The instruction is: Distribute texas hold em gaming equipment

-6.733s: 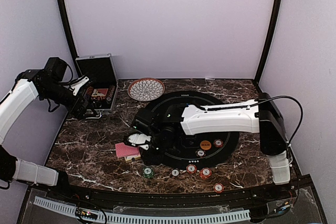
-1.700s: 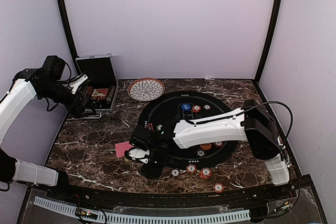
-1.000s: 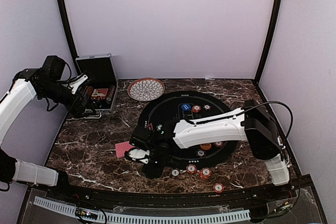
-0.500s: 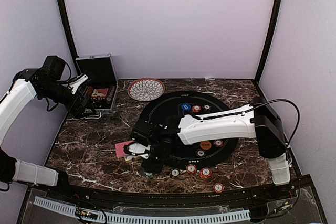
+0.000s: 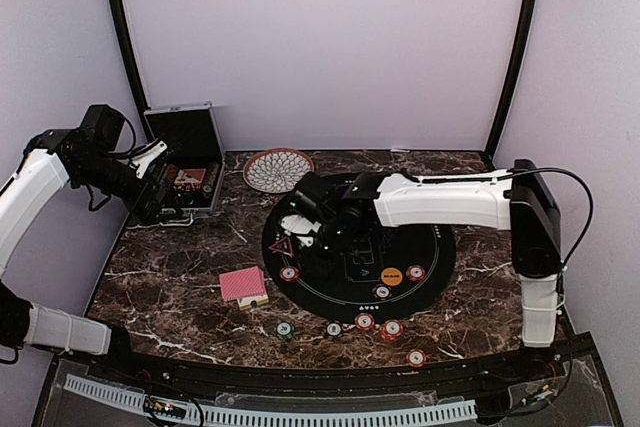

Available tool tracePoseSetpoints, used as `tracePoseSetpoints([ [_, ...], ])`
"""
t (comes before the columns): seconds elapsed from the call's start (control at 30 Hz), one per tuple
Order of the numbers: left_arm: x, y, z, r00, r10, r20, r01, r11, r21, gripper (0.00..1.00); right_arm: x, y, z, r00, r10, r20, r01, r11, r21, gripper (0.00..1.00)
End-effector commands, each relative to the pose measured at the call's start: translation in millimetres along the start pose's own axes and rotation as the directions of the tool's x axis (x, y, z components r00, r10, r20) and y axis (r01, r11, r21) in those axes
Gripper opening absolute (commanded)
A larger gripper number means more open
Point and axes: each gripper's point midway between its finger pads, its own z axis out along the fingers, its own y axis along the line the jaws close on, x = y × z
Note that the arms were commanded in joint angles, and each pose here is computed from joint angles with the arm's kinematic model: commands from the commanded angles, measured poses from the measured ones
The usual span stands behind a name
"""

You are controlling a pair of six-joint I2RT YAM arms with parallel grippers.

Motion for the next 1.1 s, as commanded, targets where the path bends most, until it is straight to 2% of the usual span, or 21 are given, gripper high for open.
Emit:
tracePoseSetpoints([
  [0.0, -1.1, -5.1, -4.6, 1.0, 0.018, -0.002, -0.018, 1.0, 0.014, 0.99, -9.8, -54.4, -28.7, 0.987, 0.134, 0.084, -0.14, 0.987, 0.072, 0.12],
  [0.17, -1.3, -5.1, -2.5, 1.0, 0.016, 0.0, -0.016, 1.0, 0.02, 0.99, 6.2, -128.2, -32.2, 0.948, 0.303, 0.095, -0.315, 0.934, 0.168, 0.12],
  [0.43, -0.8, -4.5, -1.4, 1.0, 0.017, 0.0, -0.017, 1.0, 0.019, 0.99, 42.9, -203.2, -18.5, 0.876, 0.477, 0.072, -0.477, 0.836, 0.271, 0.11],
  [0.7, -0.9, -3.9, 1.8, 1.0, 0.015, -0.002, -0.015, 1.0, 0.025, 0.99, 88.3, -251.0, -9.7, 0.784, 0.616, 0.082, -0.605, 0.726, 0.328, 0.09],
  [1.07, -2.2, -2.0, 5.6, 1.0, 0.017, -0.003, -0.017, 0.999, 0.03, 0.99, 129.6, -302.9, -13.2, 0.679, 0.722, 0.132, -0.71, 0.601, 0.368, 0.1],
])
